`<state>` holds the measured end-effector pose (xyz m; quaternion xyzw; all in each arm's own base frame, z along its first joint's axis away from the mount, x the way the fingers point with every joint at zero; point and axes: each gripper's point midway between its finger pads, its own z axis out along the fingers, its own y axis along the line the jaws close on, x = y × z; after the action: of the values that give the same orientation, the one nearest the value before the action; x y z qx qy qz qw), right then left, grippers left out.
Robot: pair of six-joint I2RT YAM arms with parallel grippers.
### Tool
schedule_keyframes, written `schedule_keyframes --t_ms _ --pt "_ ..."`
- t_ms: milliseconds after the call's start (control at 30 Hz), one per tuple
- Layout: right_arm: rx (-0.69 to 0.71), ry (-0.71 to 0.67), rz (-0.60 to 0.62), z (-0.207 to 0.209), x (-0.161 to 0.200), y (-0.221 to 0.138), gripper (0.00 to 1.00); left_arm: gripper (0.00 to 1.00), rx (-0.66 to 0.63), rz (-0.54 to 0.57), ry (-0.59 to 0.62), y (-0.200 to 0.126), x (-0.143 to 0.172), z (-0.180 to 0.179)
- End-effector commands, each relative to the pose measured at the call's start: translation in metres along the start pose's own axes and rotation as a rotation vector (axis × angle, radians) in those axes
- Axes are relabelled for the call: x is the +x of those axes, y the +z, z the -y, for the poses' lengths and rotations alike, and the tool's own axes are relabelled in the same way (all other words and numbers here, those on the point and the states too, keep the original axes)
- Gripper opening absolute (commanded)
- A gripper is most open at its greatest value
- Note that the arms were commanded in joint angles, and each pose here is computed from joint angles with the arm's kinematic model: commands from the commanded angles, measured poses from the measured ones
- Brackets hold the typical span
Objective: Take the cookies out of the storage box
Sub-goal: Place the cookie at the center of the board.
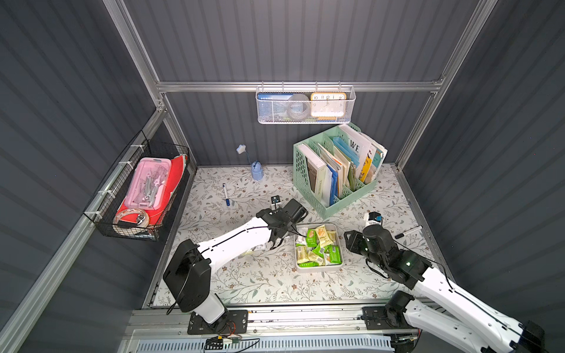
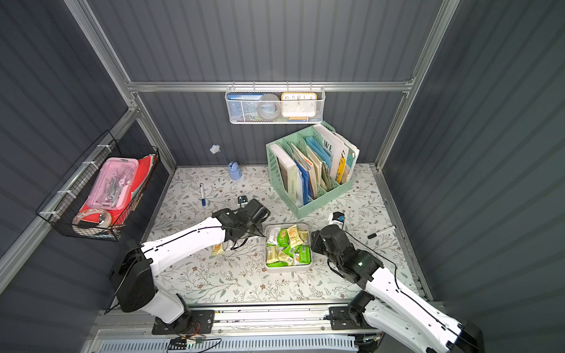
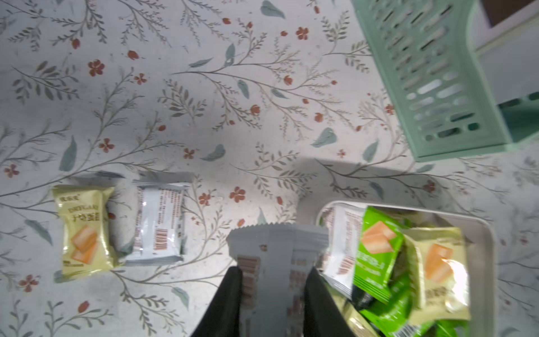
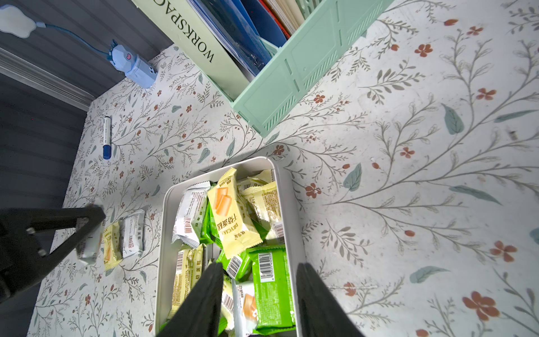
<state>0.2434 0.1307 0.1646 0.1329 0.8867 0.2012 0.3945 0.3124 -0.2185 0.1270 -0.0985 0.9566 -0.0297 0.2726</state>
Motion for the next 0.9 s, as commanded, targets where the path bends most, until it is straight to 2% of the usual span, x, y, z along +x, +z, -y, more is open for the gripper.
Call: schedule_keyframes --t_ms 0,167,367,433,533,667,767,867 --pt "-0.023 0.004 0.02 -0.007 -0.008 -0.003 0.46 0.27 -0.105 -0.038 0.146 0.023 0.014 -0.016" --pt "-0.02 0.002 0.021 -0.007 -0.009 -0.004 0.46 0.27 -0.186 -0.074 0.196 0.059 0.027 -0.027" --pt "-0.021 -0.002 0.022 -0.008 -0.011 -0.005 0.46 0.28 -0.225 -0.115 0.226 0.081 0.04 -0.031" --pt "-0.018 0.0 0.023 -0.007 -0.01 -0.005 0.46 0.33 -0.233 -0.121 0.228 0.084 0.043 -0.034" --pt "-0.025 0.002 0.023 -0.009 -0.011 -0.004 0.46 0.46 -0.244 -0.13 0.23 0.089 0.048 -0.038" --pt "-0.026 -0.001 0.021 -0.01 -0.011 -0.005 0.46 0.58 -0.247 -0.118 0.227 0.089 0.044 -0.038" --pt "-0.043 -0.011 0.01 -0.013 -0.01 -0.006 0.46 0.6 -0.257 -0.079 0.207 0.077 0.032 -0.038" --pt "-0.103 -0.044 -0.033 -0.025 -0.004 -0.006 0.46 0.61 -0.135 -0.011 0.122 0.045 0.008 -0.02"
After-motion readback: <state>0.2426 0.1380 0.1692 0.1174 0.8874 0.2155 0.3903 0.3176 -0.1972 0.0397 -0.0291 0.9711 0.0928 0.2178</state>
